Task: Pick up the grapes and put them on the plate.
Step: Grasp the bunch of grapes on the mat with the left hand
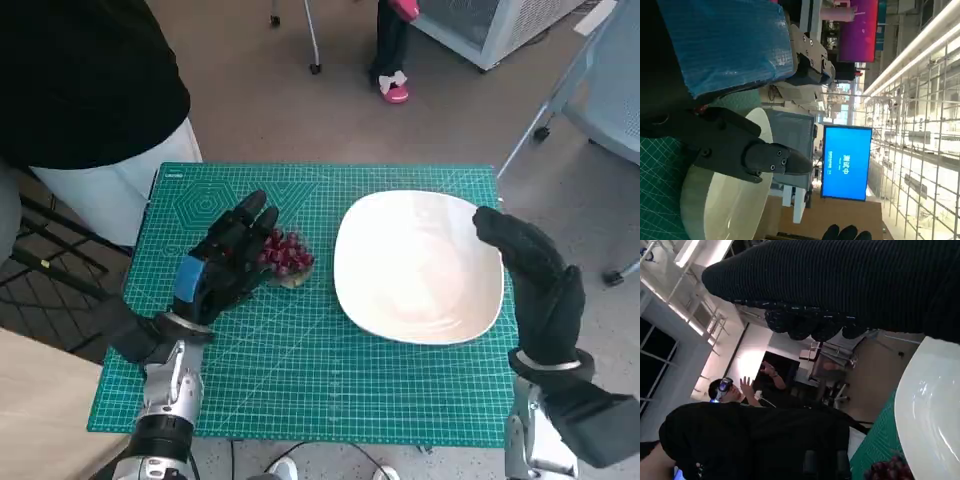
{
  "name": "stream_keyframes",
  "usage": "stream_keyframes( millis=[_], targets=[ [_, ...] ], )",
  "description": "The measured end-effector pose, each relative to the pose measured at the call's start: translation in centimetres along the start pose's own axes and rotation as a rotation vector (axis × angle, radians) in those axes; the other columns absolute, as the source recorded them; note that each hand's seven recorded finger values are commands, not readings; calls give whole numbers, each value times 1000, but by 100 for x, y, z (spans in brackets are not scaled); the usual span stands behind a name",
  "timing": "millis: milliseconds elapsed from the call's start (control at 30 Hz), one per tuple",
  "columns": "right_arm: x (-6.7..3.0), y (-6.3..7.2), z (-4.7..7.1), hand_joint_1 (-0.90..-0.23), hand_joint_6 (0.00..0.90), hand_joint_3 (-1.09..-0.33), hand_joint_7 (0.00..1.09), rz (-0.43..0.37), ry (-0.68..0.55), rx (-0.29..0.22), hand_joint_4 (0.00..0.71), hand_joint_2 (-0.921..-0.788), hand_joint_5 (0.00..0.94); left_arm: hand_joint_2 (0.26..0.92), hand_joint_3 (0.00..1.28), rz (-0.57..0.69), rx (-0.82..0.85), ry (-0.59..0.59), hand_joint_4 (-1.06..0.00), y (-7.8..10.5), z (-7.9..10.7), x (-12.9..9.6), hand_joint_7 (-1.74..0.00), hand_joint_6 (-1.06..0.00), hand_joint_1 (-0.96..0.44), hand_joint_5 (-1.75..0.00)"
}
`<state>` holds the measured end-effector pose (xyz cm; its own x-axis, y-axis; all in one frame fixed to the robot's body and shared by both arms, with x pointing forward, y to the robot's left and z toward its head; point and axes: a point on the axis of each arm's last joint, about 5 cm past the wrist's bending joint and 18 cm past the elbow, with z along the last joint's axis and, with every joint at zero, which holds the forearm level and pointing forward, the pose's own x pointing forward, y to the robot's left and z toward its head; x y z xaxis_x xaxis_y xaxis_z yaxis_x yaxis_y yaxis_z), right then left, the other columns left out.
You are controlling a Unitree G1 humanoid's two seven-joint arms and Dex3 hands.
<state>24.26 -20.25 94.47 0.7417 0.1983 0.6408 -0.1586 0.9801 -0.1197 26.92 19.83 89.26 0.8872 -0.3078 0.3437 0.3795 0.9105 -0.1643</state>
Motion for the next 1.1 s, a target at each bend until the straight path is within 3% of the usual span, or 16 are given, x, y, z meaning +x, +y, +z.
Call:
stream_keyframes(
  millis=[433, 600, 800, 1100],
  targets=[
    [0, 0, 0, -600, 166, -863, 246, 0, 0, 0, 397, -921, 0, 921, 161, 5, 2, 0, -307, 11, 2, -10, 0, -412, -399, -1],
    [0, 0, 0, -603, 166, -862, 246, 0, 0, 0, 398, -921, 1, 915, 82, -1, 34, 12, -219, 23, 22, -5, 0, -365, -399, 0],
    [4, 2, 3, -608, 165, -861, 246, 1, -3, -1, 399, -921, 1, 856, 11, -15, 303, 75, -32, 62, 136, 26, -3, -142, -449, 1],
    [23, 2, 14, -610, 164, -861, 246, 3, -13, -2, 398, -921, 1, 710, 3, -44, 759, 216, 0, 114, 367, 121, -21, -167, -225, 1]
  ],
)
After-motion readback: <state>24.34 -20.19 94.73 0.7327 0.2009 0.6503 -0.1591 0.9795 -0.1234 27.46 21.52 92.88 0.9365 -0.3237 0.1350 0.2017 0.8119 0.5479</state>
